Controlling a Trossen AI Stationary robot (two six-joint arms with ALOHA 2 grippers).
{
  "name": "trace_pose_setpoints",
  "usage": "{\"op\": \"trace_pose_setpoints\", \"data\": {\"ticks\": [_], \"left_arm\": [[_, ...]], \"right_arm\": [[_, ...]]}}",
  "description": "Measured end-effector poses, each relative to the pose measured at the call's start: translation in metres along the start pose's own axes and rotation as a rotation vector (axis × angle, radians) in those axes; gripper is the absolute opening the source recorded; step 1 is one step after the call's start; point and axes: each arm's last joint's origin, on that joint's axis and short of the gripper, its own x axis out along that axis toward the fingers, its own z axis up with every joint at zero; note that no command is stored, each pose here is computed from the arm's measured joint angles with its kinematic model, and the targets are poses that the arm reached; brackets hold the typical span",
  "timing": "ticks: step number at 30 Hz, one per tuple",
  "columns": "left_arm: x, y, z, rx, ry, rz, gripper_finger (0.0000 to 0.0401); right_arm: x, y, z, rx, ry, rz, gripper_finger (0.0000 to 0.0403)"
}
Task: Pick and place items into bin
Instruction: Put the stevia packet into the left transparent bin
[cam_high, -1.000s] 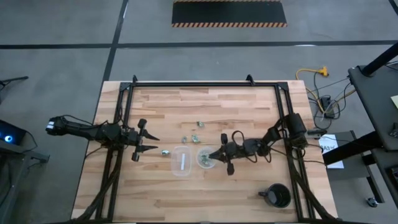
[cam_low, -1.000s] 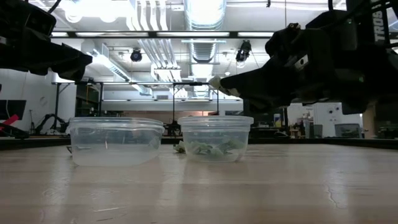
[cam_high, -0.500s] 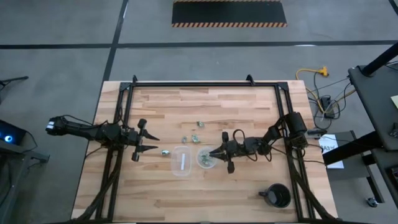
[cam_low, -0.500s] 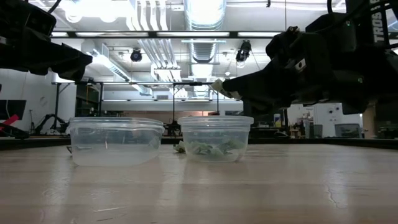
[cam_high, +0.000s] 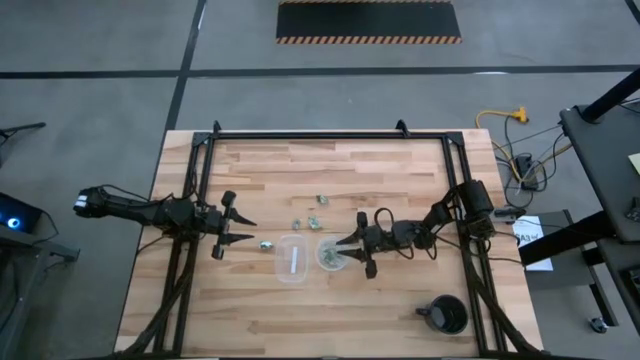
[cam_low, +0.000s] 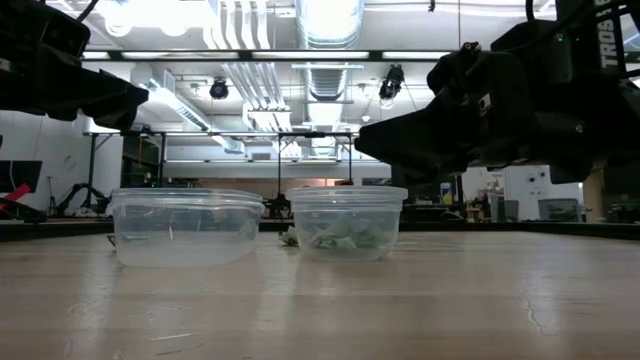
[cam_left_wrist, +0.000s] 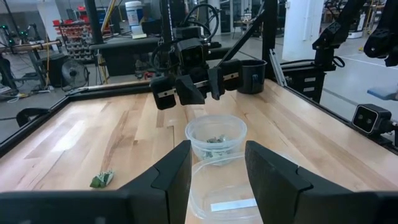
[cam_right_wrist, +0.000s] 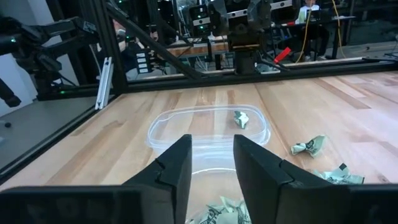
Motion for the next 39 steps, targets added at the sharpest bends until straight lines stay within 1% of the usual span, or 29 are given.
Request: {"op": "trace_pose_setpoints", "data": {"ticks": [8, 20, 23, 25, 28, 30, 34, 39], "left_arm": [[0.000, 0.000, 0.000, 0.000, 0.000, 0.000, 0.0135], [0.000, 0.000, 0.000, 0.000, 0.001, 0.000, 0.0135], [0.000, 0.000, 0.000, 0.000, 0.001, 0.000, 0.0135], [0.000, 0.000, 0.000, 0.000, 0.001, 0.000, 0.0135], [0.000, 0.000, 0.000, 0.000, 0.000, 0.000, 0.0135], [0.000, 0.000, 0.000, 0.000, 0.000, 0.000, 0.0135], [0.000, 0.000, 0.000, 0.000, 0.001, 0.000, 0.0135], [0.000, 0.000, 0.000, 0.000, 0.001, 0.000, 0.0135]], "right_arm": [[0.000, 0.000, -0.002, -0.020, 0.022, -0.003, 0.0132], [0.006, 0.001, 0.002, -0.006, -0.002, 0.000, 0.0121], [0.005, -0.003, 0.005, -0.054, -0.007, -0.013, 0.0118], [0.002, -0.008, 0.009, -0.059, -0.016, -0.032, 0.0118], [-0.009, -0.017, 0.018, -0.012, -0.024, -0.066, 0.0121], [-0.022, -0.022, 0.024, 0.006, -0.015, -0.090, 0.0122], [-0.055, -0.028, 0.033, -0.014, -0.022, -0.122, 0.0126], [-0.090, -0.028, 0.041, -0.046, -0.052, -0.132, 0.0127]]}}
